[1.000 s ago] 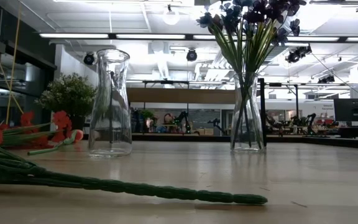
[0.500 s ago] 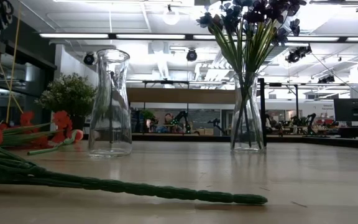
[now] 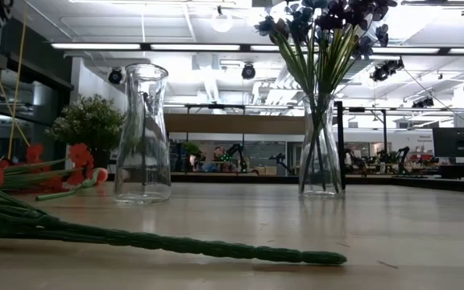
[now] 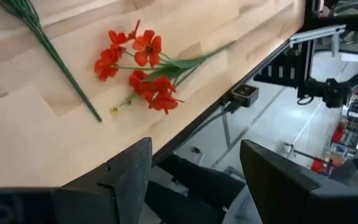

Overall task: Pick and place flowers into a vace then onto a shelf
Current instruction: Put the top red flower into the left transparent vase

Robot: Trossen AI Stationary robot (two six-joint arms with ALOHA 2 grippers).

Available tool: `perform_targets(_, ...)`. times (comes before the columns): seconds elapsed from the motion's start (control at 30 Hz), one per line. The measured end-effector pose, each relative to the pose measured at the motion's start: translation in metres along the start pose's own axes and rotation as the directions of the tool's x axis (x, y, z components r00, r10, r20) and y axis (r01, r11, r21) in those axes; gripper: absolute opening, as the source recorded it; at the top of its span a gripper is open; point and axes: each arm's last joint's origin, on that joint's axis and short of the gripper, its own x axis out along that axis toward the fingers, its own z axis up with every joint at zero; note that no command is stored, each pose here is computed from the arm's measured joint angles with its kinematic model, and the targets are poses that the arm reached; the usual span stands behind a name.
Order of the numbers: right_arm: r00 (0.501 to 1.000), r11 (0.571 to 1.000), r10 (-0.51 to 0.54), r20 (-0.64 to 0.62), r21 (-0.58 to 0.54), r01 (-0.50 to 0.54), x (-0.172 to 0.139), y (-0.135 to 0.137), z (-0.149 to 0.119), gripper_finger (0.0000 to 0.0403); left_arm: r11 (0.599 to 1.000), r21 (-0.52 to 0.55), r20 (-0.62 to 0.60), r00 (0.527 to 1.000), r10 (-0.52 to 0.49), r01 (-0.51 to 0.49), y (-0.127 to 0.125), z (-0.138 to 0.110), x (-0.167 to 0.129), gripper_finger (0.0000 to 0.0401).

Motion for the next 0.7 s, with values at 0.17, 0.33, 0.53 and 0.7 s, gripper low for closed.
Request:
perform_targets(0.17, 1.0, 1.0, 0.0, 0.0, 0.0, 0.0, 0.0, 0.0, 0.0, 0.0165, 1.0, -0.013, 0.051, 0.998, 0.027, -0.027, 0.003, -0.001, 0.005, 0.0278)
perform_targets(0.33, 1.0, 1.0, 0.0, -0.002, 0.0, 0.0, 0.0, 0.0, 0.0, 0.0165, 0.995, -0.023, 0.095, 0.99, 0.1, -0.098, 0.01, 0.002, 0.008, 0.0278)
perform_targets(0.53, 1.0, 1.0, 0.0, -0.003, -0.001, 0.0, 0.0, 0.0, 0.0, 0.0165, 0.989, -0.014, 0.142, 0.979, 0.145, -0.145, 0.015, 0.006, 0.007, 0.0278)
perform_targets(0.7, 1.0, 1.0, 0.0, -0.003, -0.001, 0.0, 0.0, 0.0, 0.0, 0.0165, 0.983, -0.017, 0.181, 0.967, 0.182, -0.181, 0.019, 0.01, 0.006, 0.0278)
